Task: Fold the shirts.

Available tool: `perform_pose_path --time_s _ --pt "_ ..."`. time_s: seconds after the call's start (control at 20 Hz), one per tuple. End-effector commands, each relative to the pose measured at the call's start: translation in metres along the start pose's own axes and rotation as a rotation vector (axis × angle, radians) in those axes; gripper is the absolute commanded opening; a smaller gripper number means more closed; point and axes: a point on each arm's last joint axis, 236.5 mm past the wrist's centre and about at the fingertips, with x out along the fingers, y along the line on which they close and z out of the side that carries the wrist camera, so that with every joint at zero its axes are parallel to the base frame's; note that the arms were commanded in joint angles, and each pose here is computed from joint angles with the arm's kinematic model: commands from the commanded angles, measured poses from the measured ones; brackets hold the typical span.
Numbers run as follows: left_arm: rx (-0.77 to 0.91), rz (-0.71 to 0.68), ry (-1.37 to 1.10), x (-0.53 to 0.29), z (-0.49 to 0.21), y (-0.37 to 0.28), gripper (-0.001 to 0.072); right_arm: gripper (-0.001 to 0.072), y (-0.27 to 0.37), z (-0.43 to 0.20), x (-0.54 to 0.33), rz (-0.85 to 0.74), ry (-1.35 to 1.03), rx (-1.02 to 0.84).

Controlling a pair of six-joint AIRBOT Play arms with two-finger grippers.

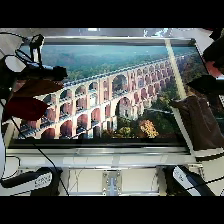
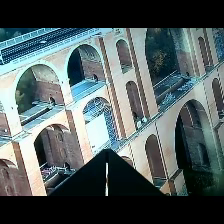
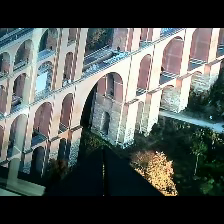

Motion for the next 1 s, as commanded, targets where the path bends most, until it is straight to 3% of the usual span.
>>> perform_pose_path --time_s 0.0,0.55,0.65,0.7,0.8,0.85,0.9,0.95 --pt "0.0 0.0 0.001 0.0 0.0 0.0 0.0015 0.0014 0.001 -0.002 0.0 0.004 0.01 -0.001" --pt "0.0 0.0 0.0 0.0 0.0 0.0 0.0015 0.0014 0.001 -0.001 0.0 0.001 0.003 -0.001" --pt "0.022 0.055 -0.037 0.002 0.009 0.015 0.0016 0.0014 0.0 0.0 0.0 -0.002 0.0 -0.002" --pt "0.049 0.12 -0.073 0.001 0.018 0.033 0.0053 0.0014 0.0 0.0 0.0 -0.003 -0.001 -0.002" --pt "0.118 0.329 -0.075 -0.009 0.022 0.092 0.0316 0.0014 -0.001 0.0 0.0 -0.005 -0.001 -0.002" --pt "0.069 0.471 -0.082 -0.025 0.023 0.136 0.0454 0.0014 -0.001 0.0 0.0 -0.005 -0.001 -0.002" --pt "-0.044 0.597 -0.101 -0.045 0.019 0.179 0.0503 0.0014 -0.001 0.0 0.0 -0.005 0.0 -0.002" --pt "-0.2 0.708 -0.135 -0.07 0.009 0.225 0.0505 0.0014 -0.001 0.0 0.0 -0.005 -0.001 -0.002"
